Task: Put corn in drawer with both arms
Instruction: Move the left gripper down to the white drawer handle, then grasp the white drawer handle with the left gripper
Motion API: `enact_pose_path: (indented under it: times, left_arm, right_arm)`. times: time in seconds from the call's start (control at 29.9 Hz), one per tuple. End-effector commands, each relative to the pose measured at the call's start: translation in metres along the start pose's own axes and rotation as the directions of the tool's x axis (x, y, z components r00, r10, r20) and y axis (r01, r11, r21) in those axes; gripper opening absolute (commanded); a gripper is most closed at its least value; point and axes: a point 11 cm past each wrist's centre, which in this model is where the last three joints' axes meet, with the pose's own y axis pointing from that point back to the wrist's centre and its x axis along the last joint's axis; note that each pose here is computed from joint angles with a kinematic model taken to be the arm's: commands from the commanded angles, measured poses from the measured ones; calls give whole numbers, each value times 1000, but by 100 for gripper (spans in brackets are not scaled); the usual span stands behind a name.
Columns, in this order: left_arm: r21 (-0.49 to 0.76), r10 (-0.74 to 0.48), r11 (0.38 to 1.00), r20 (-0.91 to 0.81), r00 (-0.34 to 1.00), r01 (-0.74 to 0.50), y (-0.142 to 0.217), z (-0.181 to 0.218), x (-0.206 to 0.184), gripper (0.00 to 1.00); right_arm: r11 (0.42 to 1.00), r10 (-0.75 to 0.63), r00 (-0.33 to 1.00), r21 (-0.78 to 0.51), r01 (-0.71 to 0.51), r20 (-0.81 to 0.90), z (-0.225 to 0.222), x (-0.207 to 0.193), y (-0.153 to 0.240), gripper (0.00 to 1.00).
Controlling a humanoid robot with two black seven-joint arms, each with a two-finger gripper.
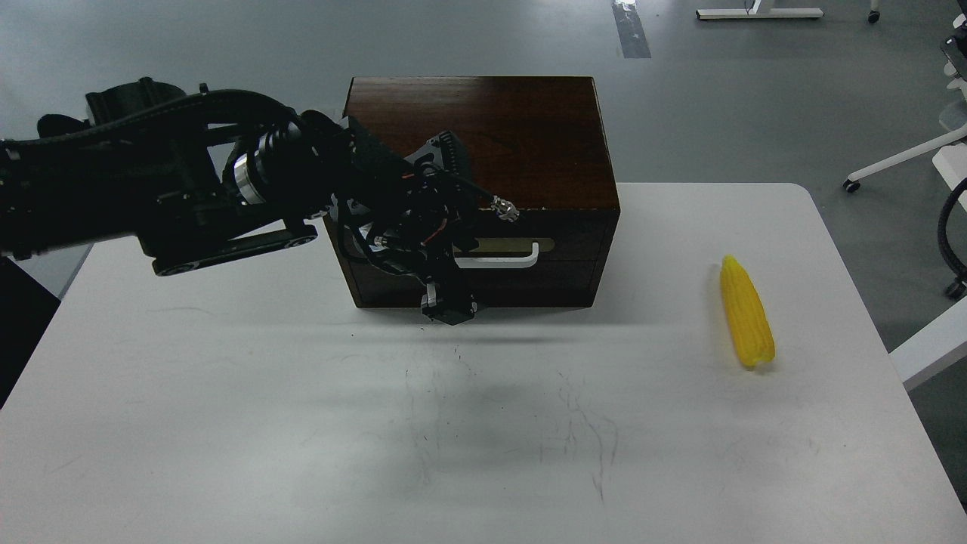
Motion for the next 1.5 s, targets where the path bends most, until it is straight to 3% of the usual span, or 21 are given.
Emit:
enact_pose_path:
  times: [0.0,0.64,1.47]
  left_arm:
    - [6,-2,1000,-4,1000,2,1,-2,-1,84]
    - [15,-67,998,-24,997,68,-4,-10,-23,84]
    - [-13,-65,998,9,998,65,-6,2,-16,83]
  right_arm:
    - [1000,1,1000,0,-1,1,0,0,0,100]
    - [1000,4,1000,1,-4,-4,-2,2,1,100]
    - [1000,5,1000,3,-5,-7,-5,2,1,100]
